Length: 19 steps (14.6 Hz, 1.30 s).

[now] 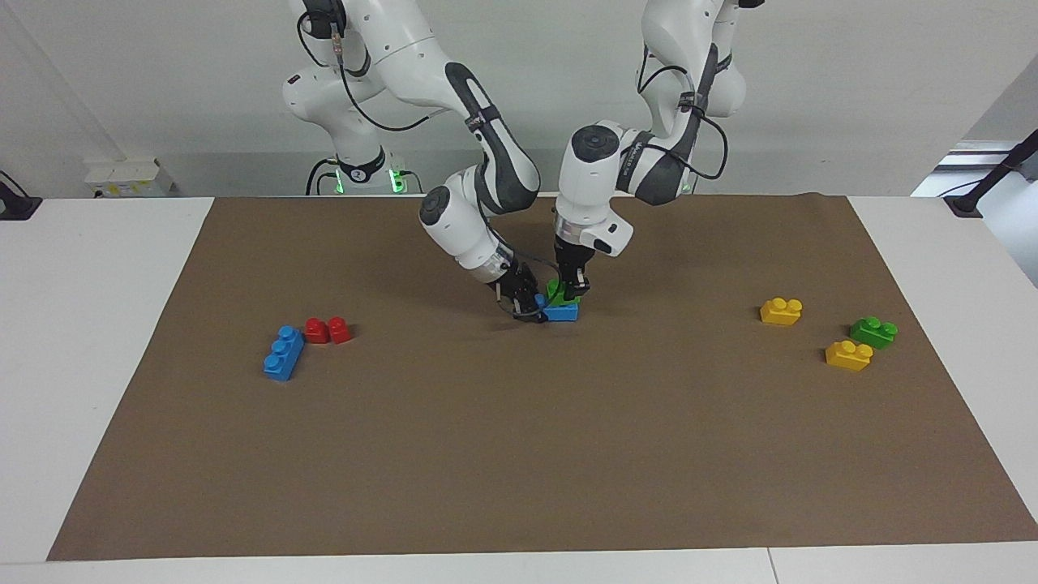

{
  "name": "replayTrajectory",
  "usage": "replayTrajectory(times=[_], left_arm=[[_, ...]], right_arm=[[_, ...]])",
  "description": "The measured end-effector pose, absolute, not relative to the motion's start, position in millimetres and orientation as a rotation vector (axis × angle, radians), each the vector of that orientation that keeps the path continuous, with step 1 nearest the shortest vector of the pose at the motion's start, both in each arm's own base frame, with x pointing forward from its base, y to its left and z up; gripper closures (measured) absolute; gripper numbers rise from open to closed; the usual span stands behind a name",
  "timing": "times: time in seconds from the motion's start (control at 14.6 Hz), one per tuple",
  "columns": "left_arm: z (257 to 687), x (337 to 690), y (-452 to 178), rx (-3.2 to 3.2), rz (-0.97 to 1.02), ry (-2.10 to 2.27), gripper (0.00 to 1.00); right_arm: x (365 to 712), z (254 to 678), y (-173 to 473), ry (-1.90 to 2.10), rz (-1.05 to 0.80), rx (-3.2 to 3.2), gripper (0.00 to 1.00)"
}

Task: Remove green block with left arm and hold with right
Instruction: 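Pull the green brick with the left gripper while the right gripper pulls blue, then carry the green brick with the left gripper while the right gripper carries blue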

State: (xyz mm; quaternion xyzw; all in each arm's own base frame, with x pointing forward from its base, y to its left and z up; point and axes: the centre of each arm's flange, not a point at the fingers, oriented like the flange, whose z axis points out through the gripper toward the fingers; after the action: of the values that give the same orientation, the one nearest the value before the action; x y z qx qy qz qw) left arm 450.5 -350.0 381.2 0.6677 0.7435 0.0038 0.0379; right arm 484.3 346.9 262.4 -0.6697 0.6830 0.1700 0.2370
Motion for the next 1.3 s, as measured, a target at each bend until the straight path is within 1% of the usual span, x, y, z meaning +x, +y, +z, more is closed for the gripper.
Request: replayTrajectory(times=[0.41,0.55,0.69,0.82,1.03,1.3], left_arm=[[426,460,-316,2.04,0.04,2.266,0.64],[433,464,-303,2.067,0.047,2.25,0.64],[437,472,-285,2.113,0.052,2.225,0.64],[438,482,-264,2.155,0.056,2.197,0.64],[438,501,-226,2.227,0.064,2.134,0.64],[435,525,-156,2.339,0.071,2.034,0.64]], right_arm=[[487,265,346,1.872,0.463,-1.827,0.64],[491,279,345,1.854,0.469,-1.814,0.64],[502,302,332,1.831,0.521,-1.803,0.64],[522,326,293,1.793,0.558,-1.843,0.64],[554,356,214,1.74,0.606,-1.929,0.64],[594,403,114,1.683,0.666,-2.007,0.64]])
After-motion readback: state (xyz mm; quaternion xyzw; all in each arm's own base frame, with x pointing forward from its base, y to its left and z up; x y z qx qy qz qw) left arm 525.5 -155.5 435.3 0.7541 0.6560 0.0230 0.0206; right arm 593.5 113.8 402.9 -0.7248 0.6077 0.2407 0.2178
